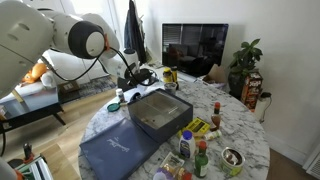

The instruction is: Pick up the crisper drawer and put it in the shoe box, pick up the frost cold cup and put it in the crisper drawer that is in the shoe box

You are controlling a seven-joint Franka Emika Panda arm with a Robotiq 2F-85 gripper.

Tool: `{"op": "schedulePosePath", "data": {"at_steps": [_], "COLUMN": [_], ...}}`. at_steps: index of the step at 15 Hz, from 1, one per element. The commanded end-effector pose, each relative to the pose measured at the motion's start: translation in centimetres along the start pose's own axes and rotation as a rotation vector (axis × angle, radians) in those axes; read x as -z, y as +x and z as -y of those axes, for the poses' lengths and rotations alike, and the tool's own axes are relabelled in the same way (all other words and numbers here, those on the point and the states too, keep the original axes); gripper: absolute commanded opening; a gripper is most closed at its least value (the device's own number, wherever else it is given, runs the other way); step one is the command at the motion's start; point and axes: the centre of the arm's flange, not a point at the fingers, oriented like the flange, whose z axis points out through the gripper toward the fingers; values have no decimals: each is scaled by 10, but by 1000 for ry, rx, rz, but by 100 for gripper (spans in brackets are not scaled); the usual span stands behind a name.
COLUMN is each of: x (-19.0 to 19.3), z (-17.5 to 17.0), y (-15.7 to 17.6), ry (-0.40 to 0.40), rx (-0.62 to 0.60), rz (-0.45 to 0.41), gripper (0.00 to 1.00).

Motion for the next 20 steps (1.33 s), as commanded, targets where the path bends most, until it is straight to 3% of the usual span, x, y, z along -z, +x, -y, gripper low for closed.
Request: {"op": "schedulePosePath", "data": {"at_steps": [1,7,10,14,20], "x": [27,127,185,248,281], "z": [5,14,16,23,37], "y": [0,24,23,-15,-97], "ry": [38,30,-44,-148,-214], "rx": [-54,-136,-254,-438,-699], "rz": [8,-68,-44,27,188], "gripper": [1,1,1,1,1]}}
